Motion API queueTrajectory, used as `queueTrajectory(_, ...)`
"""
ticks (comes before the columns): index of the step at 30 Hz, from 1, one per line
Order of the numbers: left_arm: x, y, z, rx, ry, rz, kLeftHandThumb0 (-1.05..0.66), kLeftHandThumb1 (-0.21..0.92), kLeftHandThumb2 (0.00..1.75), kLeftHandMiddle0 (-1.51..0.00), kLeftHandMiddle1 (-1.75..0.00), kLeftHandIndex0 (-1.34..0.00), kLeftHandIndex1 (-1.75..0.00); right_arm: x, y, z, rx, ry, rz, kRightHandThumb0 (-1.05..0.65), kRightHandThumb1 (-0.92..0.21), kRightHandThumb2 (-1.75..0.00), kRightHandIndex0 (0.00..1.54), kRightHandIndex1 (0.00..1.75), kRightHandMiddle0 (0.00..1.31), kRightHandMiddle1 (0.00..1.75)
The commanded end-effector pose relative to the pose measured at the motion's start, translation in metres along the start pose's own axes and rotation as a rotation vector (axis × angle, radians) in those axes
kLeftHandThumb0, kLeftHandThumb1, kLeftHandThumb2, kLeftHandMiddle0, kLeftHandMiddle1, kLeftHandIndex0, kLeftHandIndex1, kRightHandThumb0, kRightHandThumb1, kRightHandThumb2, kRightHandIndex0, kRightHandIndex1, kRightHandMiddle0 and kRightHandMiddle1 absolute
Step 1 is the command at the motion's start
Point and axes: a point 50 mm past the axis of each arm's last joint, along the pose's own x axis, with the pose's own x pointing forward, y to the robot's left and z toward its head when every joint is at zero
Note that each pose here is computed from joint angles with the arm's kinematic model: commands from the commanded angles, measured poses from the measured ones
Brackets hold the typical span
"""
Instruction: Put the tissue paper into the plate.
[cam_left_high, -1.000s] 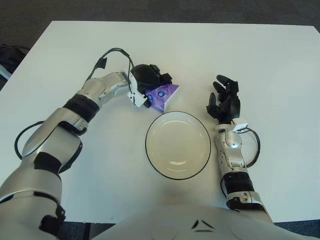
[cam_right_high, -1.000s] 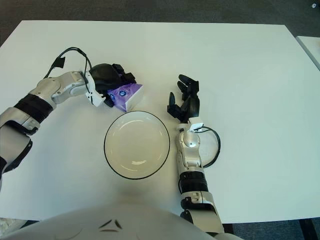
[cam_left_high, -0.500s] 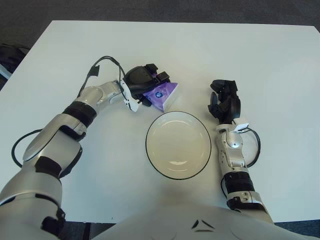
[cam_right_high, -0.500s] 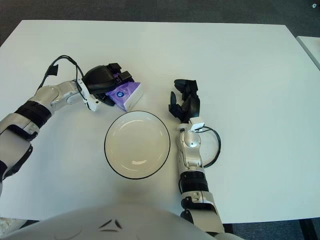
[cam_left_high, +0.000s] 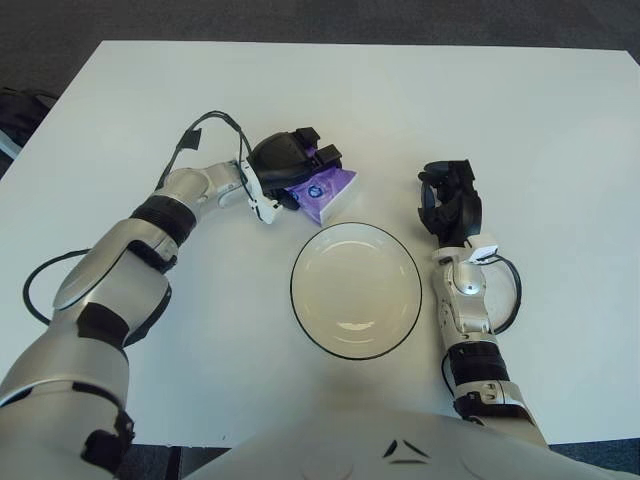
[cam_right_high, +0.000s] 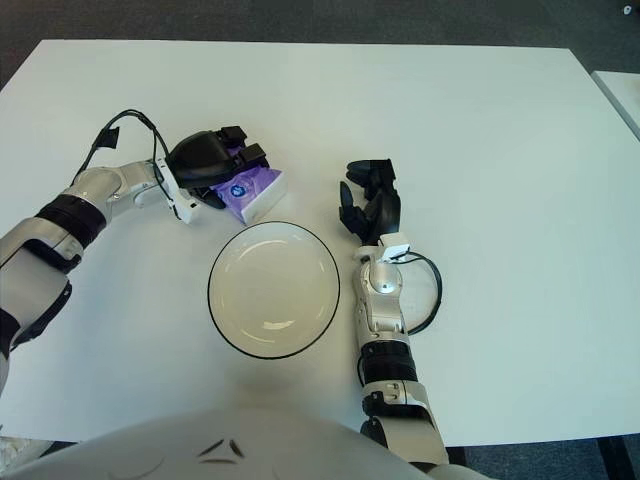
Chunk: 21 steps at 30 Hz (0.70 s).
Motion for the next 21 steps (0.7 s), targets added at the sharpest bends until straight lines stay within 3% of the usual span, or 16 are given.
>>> queueTrajectory(1, -0.011, -0.020, 0.003, -0.011, 0.005, -0.100, 0.00, 0.11, 1.57, -0.77, -1.75, -0.53, -1.75, -0.026, -0.019, -0.037, -0.025, 0.207, -0.054, -0.01, -0.82, -0.49, 0.49, 1.43, 0.28, 1.53)
queueTrajectory(10, -0.009, -0.010, -0.005, -0.010, 0.066, -0.002, 0.00, 0.13, 1.55, -0.75, -1.75, -0.52, -1.75, -0.026, -0.019, -0.037, -0.027, 0.208, -0.046, -0.01, -0.83, -0.48, 0.47, 1.43, 0.28, 1.56)
queueTrajectory(17, -0.009, 0.037, -0.016, -0.008, 0.058, 0.151, 0.00, 0.14, 1.52, -0.74, -1.74, -0.51, -1.75, -0.025, -0.018, -0.038, -0.027, 0.212, -0.041, -0.01, -0.84, -0.47, 0.47, 1.45, 0.26, 1.55)
queueTrajectory(21, -0.011, 0.050, -0.014, -0.007, 0.047, 0.180, 0.00, 0.14, 1.53, -0.74, -1.74, -0.52, -1.75, -0.025, -0.018, -0.038, -0.027, 0.214, -0.041, -0.01, -0.85, -0.47, 0.47, 1.45, 0.26, 1.55)
